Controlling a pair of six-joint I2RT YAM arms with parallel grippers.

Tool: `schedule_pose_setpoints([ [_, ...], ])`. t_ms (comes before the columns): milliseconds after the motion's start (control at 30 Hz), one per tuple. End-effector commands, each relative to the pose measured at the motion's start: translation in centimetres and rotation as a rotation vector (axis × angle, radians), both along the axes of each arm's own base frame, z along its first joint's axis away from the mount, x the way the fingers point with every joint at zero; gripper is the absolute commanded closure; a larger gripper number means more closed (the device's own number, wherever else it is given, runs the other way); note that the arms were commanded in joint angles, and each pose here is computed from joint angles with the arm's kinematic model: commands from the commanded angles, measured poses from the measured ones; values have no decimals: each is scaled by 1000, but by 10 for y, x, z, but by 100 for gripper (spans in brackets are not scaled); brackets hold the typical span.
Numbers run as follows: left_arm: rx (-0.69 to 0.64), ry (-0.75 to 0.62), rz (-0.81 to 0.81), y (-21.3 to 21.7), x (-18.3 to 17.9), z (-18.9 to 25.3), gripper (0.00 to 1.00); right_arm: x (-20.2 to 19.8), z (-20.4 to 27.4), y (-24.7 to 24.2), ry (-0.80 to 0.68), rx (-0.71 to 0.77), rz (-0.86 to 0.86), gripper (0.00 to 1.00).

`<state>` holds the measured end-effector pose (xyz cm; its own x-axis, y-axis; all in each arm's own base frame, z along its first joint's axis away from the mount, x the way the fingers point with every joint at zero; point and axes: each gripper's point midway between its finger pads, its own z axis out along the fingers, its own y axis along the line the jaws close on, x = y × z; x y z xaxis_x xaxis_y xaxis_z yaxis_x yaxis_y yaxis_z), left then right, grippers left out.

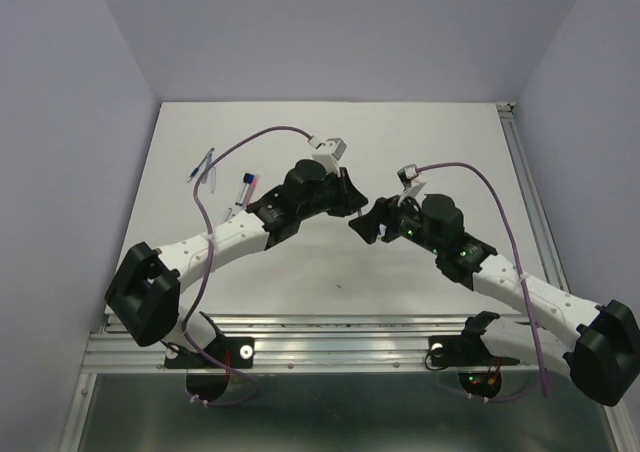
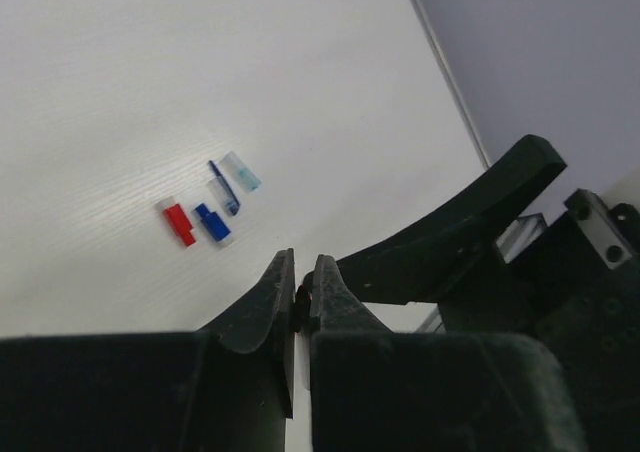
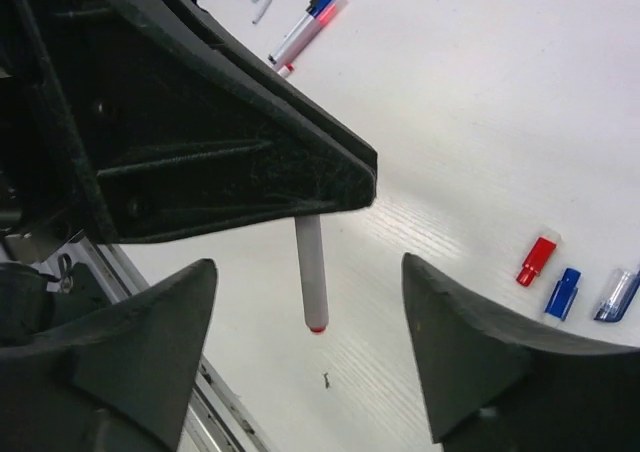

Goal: Open the pen caps

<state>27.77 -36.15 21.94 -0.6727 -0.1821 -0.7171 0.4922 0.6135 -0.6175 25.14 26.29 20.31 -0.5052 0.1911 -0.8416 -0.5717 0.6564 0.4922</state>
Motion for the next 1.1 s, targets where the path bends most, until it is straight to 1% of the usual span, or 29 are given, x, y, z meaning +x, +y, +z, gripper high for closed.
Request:
schedule_pose_setpoints([
  [0, 95, -98, 183, 40, 42, 22, 100, 7, 9, -6, -27, 9, -47, 12],
  [33, 159, -102, 208, 53, 50, 14, 100, 9, 6, -9, -24, 1, -67, 0],
  [100, 232, -135, 270, 78, 71, 13, 100, 9, 1, -14, -22, -24, -85, 0],
  [133, 256, -144, 341, 101, 89, 17, 100, 9, 0, -17, -25, -30, -97, 0],
  [167, 332, -163, 357, 119, 97, 11, 100, 11, -5, -24, -20, -53, -128, 0],
  [200, 371, -179, 428, 138, 109, 15, 100, 13, -6, -27, -26, -66, -145, 0],
  [233, 409, -179, 492, 159, 120, 15, 100, 16, -7, -32, -27, -81, -178, 0],
  [267, 464, -162, 562, 190, 135, 8, 100, 21, -9, -41, -33, -99, -229, 0],
  [300, 522, -177, 585, 209, 144, 7, 100, 23, -12, -45, -32, -117, -246, 0],
  [333, 558, -186, 690, 234, 156, 17, 100, 24, -14, -47, -36, -137, -255, 0],
  [367, 609, -152, 760, 261, 169, 9, 100, 27, -17, -51, -34, -153, -277, 0],
  [400, 678, -126, 754, 275, 171, 3, 100, 27, -22, -52, -25, -175, -280, 0],
  [433, 703, -115, 760, 281, 184, 0, 100, 28, -24, -54, -23, -191, -289, 0],
  [500, 759, -78, 750, 303, 196, -11, 100, 30, -33, -58, -8, -224, -302, 0],
  [533, 767, -82, 778, 312, 206, -2, 100, 31, -35, -60, -5, -236, -313, 0],
  [567, 834, -3, 756, 319, 208, -29, 100, 33, -37, -63, -1, -249, -333, 0],
  [633, 891, 48, 772, 334, 223, -44, 100, 34, -42, -66, 9, -266, -348, 0],
  [733, 956, 107, 774, 350, 230, -64, 100, 33, -47, -68, 15, -274, -351, 0],
  [767, 990, 168, 762, 355, 227, -84, 100, 34, -46, -68, 14, -273, -353, 0],
  [833, 1023, 220, 798, 370, 229, -98, 100, 34, -48, -69, 16, -278, -362, 0],
  [900, 1036, 242, 801, 376, 229, -106, 100, 34, -47, -68, 9, -267, -359, 0],
  [1067, 1057, 275, 811, 394, 229, -127, 92, 32, -48, -69, 9, -262, -357, 0],
])
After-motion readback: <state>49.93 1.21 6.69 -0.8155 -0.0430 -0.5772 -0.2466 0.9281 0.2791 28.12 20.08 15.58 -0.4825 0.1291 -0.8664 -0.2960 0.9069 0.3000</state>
